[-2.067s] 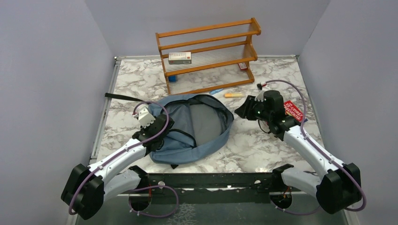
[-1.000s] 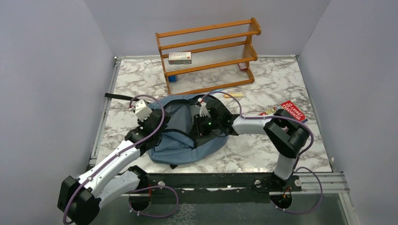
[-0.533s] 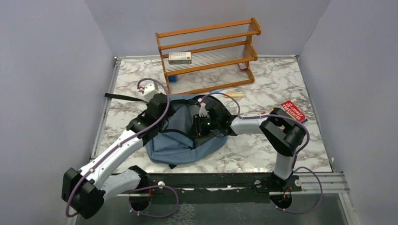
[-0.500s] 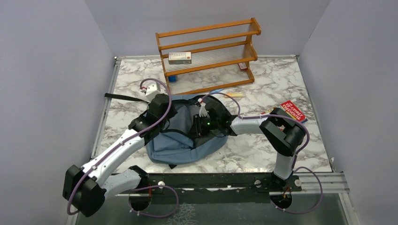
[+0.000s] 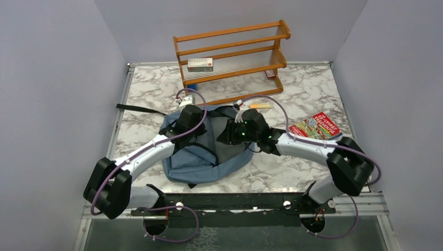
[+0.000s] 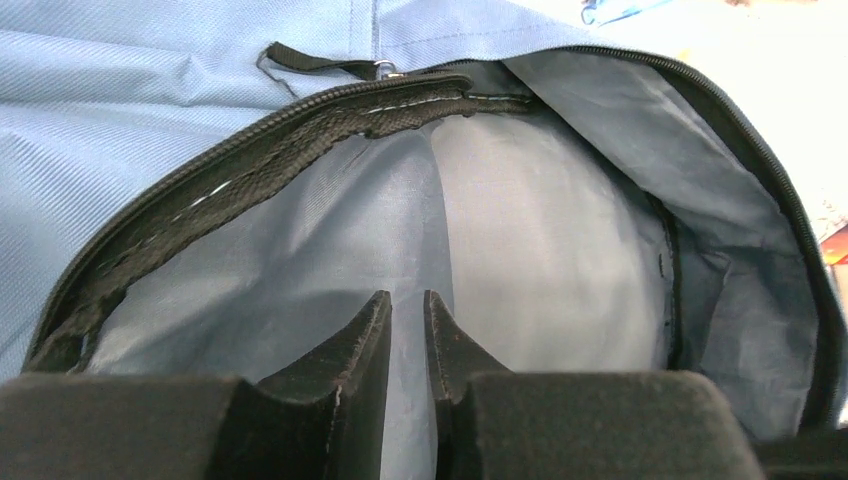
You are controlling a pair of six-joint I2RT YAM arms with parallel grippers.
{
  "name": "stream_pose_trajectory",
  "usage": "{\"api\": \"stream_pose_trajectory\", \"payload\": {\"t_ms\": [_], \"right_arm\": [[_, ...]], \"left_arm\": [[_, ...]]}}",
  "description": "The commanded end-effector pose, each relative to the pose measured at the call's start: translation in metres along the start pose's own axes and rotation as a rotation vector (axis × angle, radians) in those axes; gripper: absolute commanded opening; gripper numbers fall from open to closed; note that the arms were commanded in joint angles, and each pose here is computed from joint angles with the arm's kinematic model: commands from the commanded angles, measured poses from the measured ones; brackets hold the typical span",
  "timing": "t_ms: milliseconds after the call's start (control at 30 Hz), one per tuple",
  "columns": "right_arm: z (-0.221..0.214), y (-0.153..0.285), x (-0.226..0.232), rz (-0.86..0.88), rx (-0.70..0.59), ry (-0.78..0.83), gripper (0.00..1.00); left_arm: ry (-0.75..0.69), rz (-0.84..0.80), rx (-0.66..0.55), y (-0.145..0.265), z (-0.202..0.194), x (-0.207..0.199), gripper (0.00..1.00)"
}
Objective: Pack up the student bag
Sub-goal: Adjust the student bag at the center of the board.
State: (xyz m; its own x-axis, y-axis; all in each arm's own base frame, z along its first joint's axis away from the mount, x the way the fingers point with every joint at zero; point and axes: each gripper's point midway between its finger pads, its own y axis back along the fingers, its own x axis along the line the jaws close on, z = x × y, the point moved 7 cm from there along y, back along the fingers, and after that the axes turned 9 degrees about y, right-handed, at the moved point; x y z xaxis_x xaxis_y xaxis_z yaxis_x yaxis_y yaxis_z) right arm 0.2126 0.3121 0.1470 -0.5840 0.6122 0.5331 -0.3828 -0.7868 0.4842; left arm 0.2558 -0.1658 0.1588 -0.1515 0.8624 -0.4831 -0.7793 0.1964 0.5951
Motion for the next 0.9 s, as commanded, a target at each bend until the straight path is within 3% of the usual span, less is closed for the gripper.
{"api": "stream_pose_trajectory", "payload": {"t_ms": [0, 333, 600, 767, 867], "right_arm": [[0.010, 0.032, -0.021, -0.278, -0.083, 0.071, 0.33], [0.024, 0.087, -0.058, -0.603, -0.141, 0.123, 0.40], [0.035, 0.112, -0.082, -0.636, -0.175, 0.068, 0.50], [0.035, 0.116, -0.086, -0.653, -0.175, 0.062, 0.55], [0.032, 0.117, -0.089, -0.653, -0.173, 0.054, 0.55]], "left_arm": [[-0.075, -0.069, 0.017, -0.009, 0.007, -0.017, 0.21], [-0.284, 0.002, 0.095, -0.026, -0.005, -0.037, 0.39], [-0.527, 0.213, 0.096, -0.030, -0.019, -0.053, 0.57], [-0.607, 0.332, 0.104, -0.033, -0.023, -0.049, 0.71], [-0.643, 0.374, 0.108, -0.034, -0.028, -0.046, 0.73]]}}
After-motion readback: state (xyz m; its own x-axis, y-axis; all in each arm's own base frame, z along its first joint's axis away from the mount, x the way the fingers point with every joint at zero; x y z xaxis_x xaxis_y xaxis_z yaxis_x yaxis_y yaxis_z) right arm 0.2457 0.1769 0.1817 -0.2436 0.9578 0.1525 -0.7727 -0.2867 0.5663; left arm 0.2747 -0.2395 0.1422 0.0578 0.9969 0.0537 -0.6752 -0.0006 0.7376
